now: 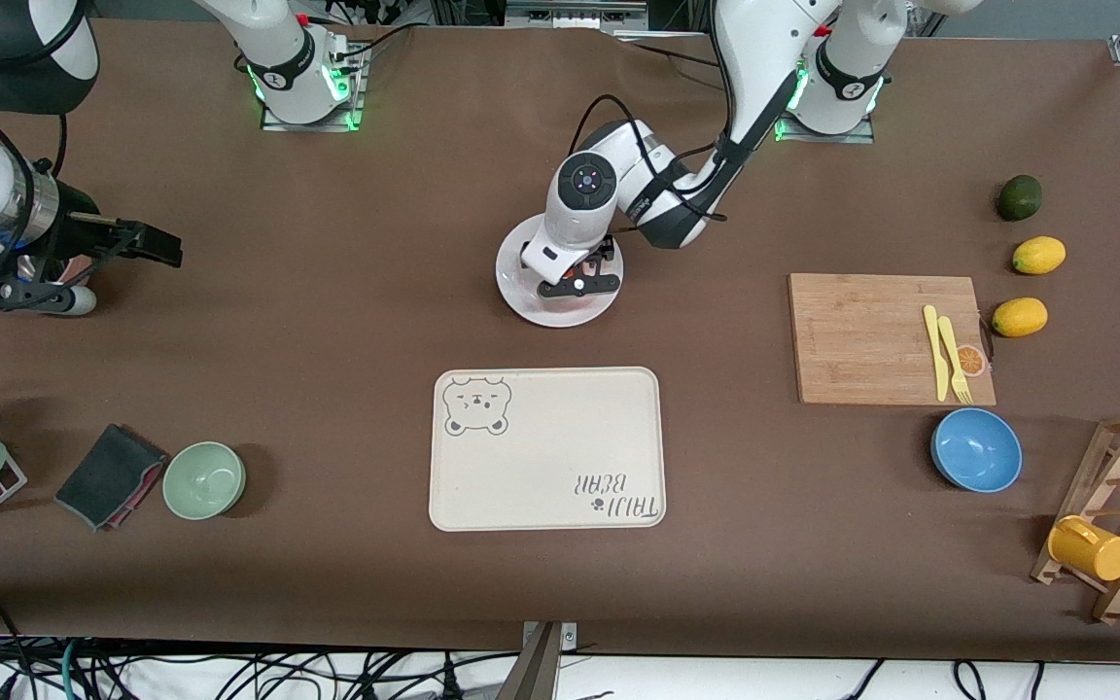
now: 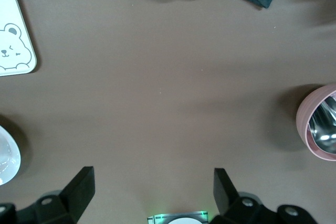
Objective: Place orange and plate with both arms
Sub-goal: 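Release the orange onto the plate and raise the left gripper, then reach the right gripper to the plate rim while the left gripper withdraws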
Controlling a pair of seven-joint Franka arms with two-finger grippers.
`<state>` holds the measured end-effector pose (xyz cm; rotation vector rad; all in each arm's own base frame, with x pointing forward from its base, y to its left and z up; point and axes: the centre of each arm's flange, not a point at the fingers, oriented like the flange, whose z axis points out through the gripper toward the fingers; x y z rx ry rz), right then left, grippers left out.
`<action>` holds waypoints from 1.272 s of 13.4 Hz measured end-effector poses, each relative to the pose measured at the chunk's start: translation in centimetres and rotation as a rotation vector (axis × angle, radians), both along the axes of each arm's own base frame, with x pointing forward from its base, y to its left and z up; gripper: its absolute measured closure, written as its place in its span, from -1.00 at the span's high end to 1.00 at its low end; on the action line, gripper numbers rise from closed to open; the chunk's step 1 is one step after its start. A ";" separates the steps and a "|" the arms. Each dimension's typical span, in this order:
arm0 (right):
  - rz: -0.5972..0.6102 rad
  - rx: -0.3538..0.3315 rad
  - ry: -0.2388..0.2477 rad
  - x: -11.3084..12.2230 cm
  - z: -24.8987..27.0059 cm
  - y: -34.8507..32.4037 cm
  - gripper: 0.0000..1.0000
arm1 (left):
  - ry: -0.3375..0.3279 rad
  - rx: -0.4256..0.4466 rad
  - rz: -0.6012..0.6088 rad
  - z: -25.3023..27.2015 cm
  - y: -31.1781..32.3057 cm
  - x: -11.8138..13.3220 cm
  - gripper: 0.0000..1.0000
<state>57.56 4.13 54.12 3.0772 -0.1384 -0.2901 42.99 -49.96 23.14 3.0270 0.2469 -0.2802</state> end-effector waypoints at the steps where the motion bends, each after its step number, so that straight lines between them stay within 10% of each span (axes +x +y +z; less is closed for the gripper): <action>1: 0.000 0.000 0.000 0.0 0.0 0.0 1.00 | -0.010 -0.001 0.014 1.3 0.6 1.0 1.00; 7: -0.005 0.030 0.006 0.0 -0.2 0.3 1.00 | -0.195 -0.028 0.129 17.6 21.3 13.0 1.00; 17: -0.043 0.397 0.166 -1.1 -13.6 7.2 1.00 | -0.151 0.070 0.132 32.7 50.1 8.9 1.00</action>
